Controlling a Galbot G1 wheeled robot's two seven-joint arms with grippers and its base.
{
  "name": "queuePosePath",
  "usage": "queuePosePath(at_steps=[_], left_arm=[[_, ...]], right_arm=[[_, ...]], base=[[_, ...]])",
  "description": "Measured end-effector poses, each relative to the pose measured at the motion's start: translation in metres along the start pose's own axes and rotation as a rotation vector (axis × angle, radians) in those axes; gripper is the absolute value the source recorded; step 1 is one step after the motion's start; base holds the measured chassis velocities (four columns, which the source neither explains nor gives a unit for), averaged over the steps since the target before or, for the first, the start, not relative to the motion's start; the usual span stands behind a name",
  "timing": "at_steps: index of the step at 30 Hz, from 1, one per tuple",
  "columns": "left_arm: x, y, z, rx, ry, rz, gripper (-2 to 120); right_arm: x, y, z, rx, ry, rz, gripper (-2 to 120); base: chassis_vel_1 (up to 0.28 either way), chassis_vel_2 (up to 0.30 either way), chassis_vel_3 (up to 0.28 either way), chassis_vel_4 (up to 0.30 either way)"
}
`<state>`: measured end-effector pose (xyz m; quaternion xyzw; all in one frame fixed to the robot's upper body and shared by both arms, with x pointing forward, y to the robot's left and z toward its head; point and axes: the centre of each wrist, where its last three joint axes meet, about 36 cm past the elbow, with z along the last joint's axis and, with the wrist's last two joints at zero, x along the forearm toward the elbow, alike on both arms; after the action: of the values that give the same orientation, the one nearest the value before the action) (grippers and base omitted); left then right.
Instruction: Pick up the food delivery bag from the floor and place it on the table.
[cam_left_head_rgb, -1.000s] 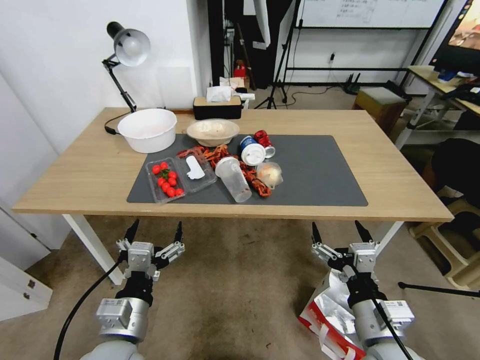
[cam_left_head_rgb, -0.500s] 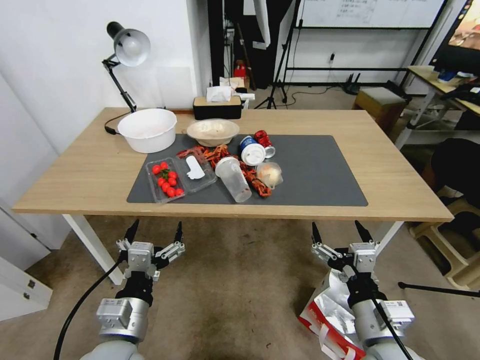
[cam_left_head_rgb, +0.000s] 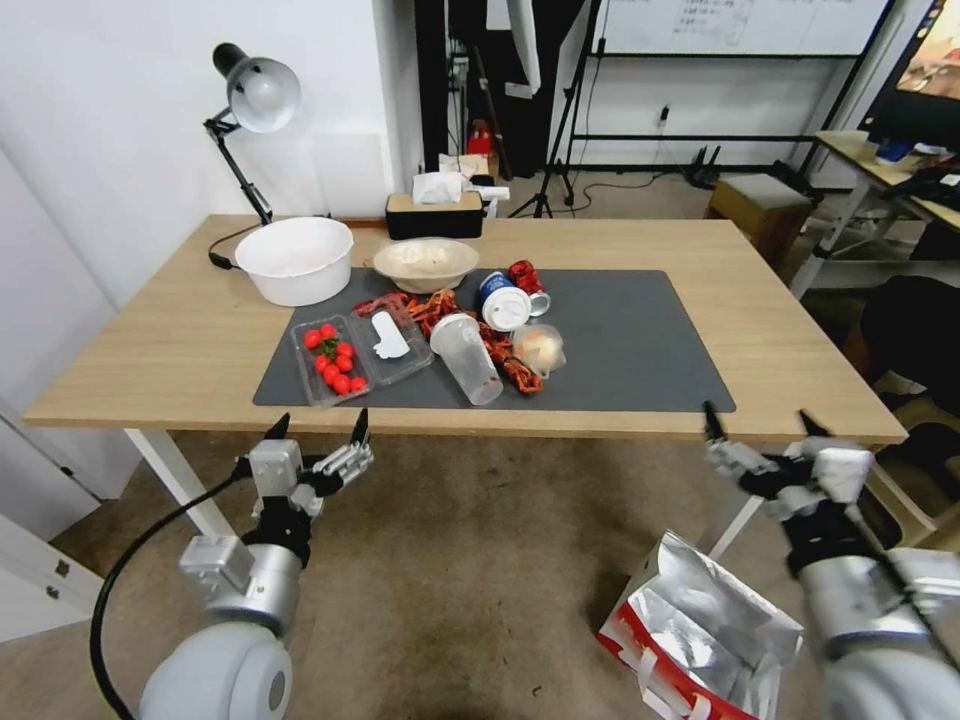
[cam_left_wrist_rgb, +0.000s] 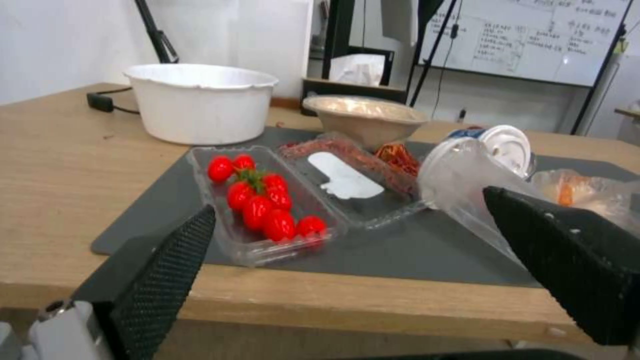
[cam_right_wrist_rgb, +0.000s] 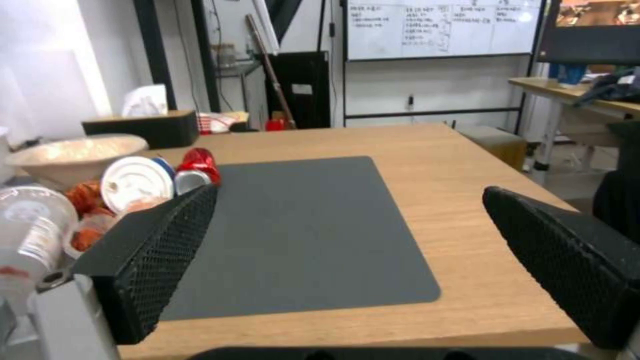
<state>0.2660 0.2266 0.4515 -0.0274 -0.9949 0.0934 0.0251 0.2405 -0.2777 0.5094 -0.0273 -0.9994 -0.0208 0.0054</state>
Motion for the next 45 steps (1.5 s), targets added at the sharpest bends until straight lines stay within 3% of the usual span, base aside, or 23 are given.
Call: queuePosePath(at_steps=[10,45], left_arm=[[0.0012,0.0071,0.0107,-0.001,-0.046,0.018,100],[0.0057,0.0074,0.009,-0.012,-0.023,0.018,100]], right_arm=[[-0.0014,0.0006,0.0026,-0.006,-0.01,-0.014,100],[0.0012,0.0012,0.0034,-0.001,-0.005,-0.01,100]], base=[[0.0,0.0,0.0,0.0],[0.0,0.0,0.0,0.0]])
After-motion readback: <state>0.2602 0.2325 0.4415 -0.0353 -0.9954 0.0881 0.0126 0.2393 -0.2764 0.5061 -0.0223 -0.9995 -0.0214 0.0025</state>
